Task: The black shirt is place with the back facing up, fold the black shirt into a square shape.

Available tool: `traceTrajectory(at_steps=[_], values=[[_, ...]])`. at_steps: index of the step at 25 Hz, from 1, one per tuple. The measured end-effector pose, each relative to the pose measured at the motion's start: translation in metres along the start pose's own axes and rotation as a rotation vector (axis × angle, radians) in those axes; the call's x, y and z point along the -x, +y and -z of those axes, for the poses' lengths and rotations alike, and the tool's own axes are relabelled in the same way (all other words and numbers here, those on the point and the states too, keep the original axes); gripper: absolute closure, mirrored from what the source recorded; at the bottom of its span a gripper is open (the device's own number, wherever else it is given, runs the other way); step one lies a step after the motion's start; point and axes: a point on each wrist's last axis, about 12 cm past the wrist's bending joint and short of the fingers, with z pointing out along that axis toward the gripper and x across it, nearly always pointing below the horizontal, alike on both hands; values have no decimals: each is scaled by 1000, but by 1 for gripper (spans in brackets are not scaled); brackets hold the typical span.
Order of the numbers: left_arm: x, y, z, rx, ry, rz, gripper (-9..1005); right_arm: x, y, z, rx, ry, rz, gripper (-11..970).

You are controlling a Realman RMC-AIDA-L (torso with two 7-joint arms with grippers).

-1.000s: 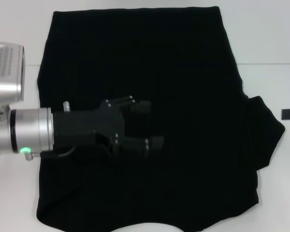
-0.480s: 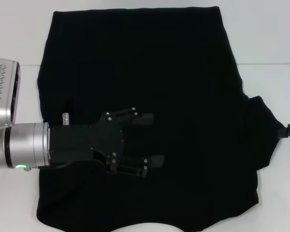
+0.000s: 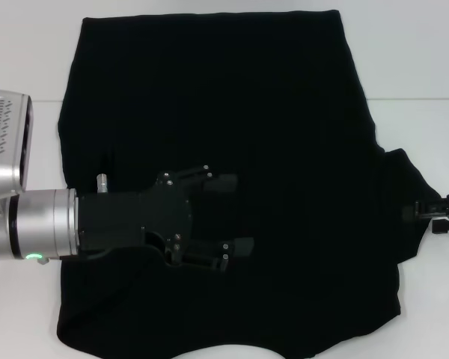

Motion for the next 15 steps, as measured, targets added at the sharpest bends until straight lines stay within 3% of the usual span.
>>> traceTrajectory(at_steps=[7,12,15], values=[[-1,0,2,9,0,7,47,-1,2,-8,-9,1,-9,147],[-2,0,4,12,2,8,47,-1,2,-9,-12,-3,-11,278],[-2,0,4,16,3,8,48,0,1,-10,-20,-12,-17,291]])
